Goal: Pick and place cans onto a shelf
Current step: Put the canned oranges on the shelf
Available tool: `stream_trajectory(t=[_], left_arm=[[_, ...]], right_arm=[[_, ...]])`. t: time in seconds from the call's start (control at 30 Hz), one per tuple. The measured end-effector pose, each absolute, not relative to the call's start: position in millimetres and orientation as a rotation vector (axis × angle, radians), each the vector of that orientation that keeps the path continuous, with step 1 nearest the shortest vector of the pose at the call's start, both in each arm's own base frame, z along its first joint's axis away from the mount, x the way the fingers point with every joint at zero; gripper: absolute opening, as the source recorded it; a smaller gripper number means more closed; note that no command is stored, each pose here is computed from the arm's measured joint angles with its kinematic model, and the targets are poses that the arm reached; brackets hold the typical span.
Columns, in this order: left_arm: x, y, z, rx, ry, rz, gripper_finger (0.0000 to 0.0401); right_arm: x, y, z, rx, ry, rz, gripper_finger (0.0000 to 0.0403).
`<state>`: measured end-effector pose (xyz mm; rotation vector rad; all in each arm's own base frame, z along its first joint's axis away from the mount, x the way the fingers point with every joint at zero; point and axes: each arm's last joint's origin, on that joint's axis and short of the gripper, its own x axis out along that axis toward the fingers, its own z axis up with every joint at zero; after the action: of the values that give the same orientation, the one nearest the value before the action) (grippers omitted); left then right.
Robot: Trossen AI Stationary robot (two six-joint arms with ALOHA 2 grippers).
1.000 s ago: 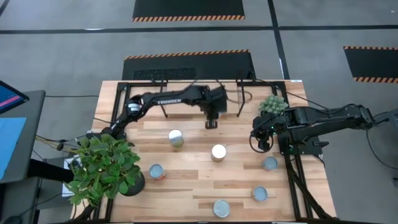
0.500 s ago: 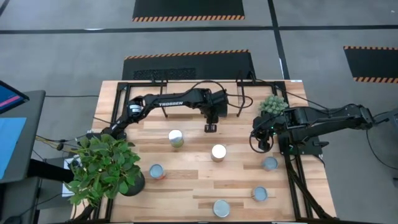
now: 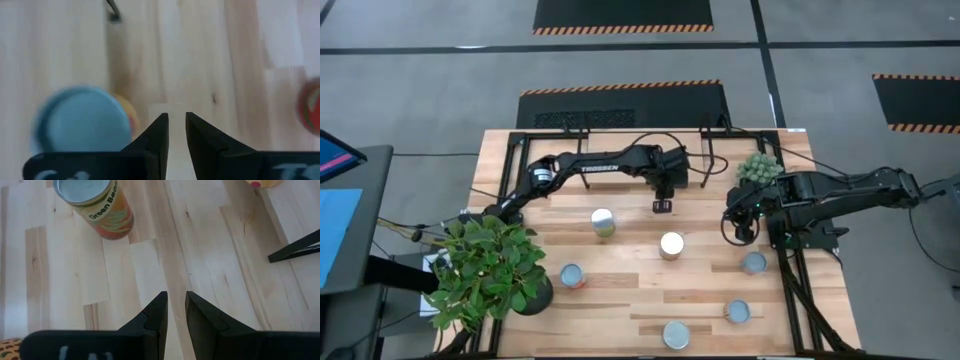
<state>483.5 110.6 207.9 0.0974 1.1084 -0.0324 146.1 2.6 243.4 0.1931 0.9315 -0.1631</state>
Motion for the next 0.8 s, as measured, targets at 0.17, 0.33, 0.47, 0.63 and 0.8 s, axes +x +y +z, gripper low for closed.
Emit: stream_trajectory(t=[0.17,0.33,0.47,0.63,0.8], left_arm=[[483,118,209,0.175,1.12,0.049,0.0055],[482,119,209,0.16,1.12,0.05,0.0054],[484,116,216,0.186,1.121,0.074,0.0054],[485,109,228,0.297,1.148,0.168,0.0054],[482,90,250,0.314,1.184,0.125,0.0054]], right_arm=[[146,3,243,0.193,0.932,-0.163,0.0095],[146,3,243,0.193,0.932,-0.163,0.0095],[146,3,243,0.193,0.932,-0.163,0.0095],[146,3,243,0.193,0.932,-0.163,0.0095],[146,3,243,0.193,0.931,-0.163,0.0095]])
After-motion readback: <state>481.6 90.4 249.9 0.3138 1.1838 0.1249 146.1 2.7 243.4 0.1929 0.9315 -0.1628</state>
